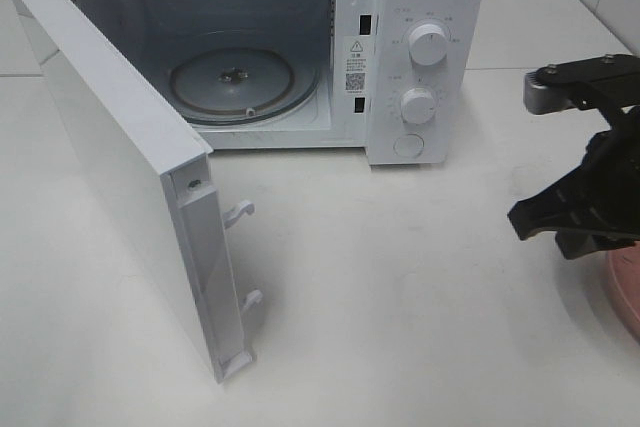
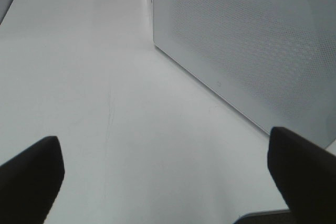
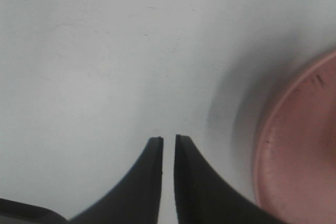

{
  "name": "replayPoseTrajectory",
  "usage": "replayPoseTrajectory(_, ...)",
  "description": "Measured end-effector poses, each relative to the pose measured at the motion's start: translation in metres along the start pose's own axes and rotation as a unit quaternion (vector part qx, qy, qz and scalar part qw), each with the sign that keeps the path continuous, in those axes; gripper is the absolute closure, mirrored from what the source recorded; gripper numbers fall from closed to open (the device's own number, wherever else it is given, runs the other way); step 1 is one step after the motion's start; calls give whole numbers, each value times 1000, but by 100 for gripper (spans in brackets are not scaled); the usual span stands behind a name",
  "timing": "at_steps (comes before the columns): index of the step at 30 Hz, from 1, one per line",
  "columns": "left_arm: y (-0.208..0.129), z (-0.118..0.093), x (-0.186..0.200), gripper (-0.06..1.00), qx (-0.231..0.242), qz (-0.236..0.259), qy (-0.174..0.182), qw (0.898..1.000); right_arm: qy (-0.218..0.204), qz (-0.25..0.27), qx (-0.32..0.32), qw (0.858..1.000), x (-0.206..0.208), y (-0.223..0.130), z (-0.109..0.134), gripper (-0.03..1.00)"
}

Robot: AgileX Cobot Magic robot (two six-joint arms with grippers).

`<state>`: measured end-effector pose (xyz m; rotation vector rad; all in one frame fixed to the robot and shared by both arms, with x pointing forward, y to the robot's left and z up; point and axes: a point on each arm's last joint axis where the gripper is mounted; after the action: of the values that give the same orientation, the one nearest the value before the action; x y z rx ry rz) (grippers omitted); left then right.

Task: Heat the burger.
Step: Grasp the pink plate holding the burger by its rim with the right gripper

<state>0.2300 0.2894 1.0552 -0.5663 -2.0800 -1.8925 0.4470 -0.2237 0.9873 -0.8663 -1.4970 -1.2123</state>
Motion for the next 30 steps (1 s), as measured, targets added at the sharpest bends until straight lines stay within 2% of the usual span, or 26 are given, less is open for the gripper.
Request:
replayPoseTrajectory(6, 0, 0, 0, -3, 0, 0, 0, 1000, -33, 25, -12, 999, 3, -5, -24, 76)
replayPoseTrajectory(7, 0, 0, 0, -3, 0, 0, 0, 1000, -42, 26, -18, 999, 3, -5, -31, 68)
replayPoseTrajectory(8, 0, 0, 0, -3, 0, 0, 0, 1000, -42, 26, -18, 999, 3, -5, -31, 68)
replayPoseTrajectory(9, 0, 0, 0, -3, 0, 0, 0, 1000, -52, 27, -19, 998, 4, -6, -37, 64)
replayPoseTrajectory(10, 0, 0, 0, -3, 0, 0, 0, 1000, -58, 26, -20, 998, 4, -6, -41, 51)
replayPoseTrajectory(11, 0, 0, 0, -3, 0, 0, 0, 1000, -58, 26, -20, 998, 4, -6, -41, 51)
replayPoseTrajectory(12, 0, 0, 0, -3, 0, 0, 0, 1000, -71, 26, -22, 997, 5, -7, -48, 36)
replayPoseTrajectory(13, 0, 0, 0, -3, 0, 0, 0, 1000, -76, 26, -23, 997, 5, -7, -50, 30)
replayPoseTrajectory(14, 0, 0, 0, -3, 0, 0, 0, 1000, -76, 26, -23, 997, 5, -7, -50, 30)
replayPoseTrajectory(15, 0, 0, 0, -3, 0, 0, 0, 1000, -88, 24, -22, 996, 6, -7, -57, 16)
replayPoseTrajectory(16, 0, 0, 0, -3, 0, 0, 0, 1000, -92, 25, -23, 995, 6, -7, -59, 12)
replayPoseTrajectory(17, 0, 0, 0, -3, 0, 0, 0, 1000, -92, 25, -23, 995, 6, -7, -59, 12)
replayPoseTrajectory(18, 0, 0, 0, -3, 0, 0, 0, 1000, -97, 24, -24, 995, 6, -8, -62, 4)
replayPoseTrajectory(23, 0, 0, 0, -3, 0, 0, 0, 1000, -98, 23, -25, 995, 6, -7, -63, 1)
replayPoseTrajectory(30, 0, 0, 0, -3, 0, 0, 0, 1000, -91, 35, -28, 995, -2, -6, -62, 5)
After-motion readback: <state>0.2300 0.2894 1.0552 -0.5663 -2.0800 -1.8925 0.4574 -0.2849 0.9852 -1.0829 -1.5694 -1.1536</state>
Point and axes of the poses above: a point on each arm's last joint axis where the gripper is mounted, x pointing back along that axis away from the gripper, z along the wrist's bending axis when the last joint is at zero, y = z × x, and after that the axes turned 4 degrees about x, right-handed
